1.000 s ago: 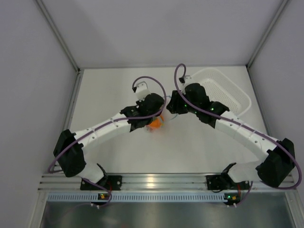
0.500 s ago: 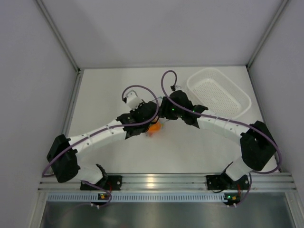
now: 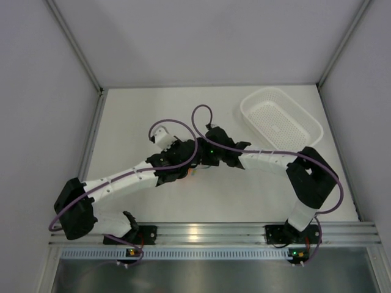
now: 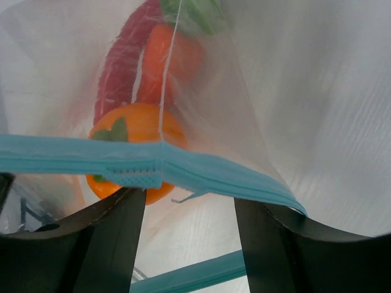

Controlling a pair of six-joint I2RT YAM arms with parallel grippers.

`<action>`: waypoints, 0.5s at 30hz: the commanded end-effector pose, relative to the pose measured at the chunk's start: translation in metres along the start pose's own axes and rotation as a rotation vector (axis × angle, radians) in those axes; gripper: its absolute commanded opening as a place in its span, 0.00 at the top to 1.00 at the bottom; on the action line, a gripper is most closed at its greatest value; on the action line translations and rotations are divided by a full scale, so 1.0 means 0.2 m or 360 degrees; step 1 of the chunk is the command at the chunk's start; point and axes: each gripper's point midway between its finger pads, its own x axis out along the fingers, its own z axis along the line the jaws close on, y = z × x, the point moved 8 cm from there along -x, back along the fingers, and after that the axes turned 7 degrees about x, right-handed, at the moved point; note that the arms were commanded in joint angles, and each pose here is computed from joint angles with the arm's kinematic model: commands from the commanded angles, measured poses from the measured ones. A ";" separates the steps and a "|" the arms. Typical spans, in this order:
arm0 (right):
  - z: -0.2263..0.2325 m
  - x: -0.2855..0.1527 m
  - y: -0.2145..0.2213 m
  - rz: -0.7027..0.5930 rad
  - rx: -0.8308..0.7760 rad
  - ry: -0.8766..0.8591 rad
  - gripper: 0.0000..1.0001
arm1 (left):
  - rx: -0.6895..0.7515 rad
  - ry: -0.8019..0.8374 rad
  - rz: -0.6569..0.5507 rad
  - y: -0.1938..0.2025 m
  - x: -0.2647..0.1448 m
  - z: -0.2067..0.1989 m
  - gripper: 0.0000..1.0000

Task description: Open the zip-top bag and remove the fake food

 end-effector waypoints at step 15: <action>-0.08 -0.20 -0.66 -0.0612 -0.0638 0.0867 0.47 | -0.0086 0.0277 -0.0012 -0.24 -0.22 -0.09 1.00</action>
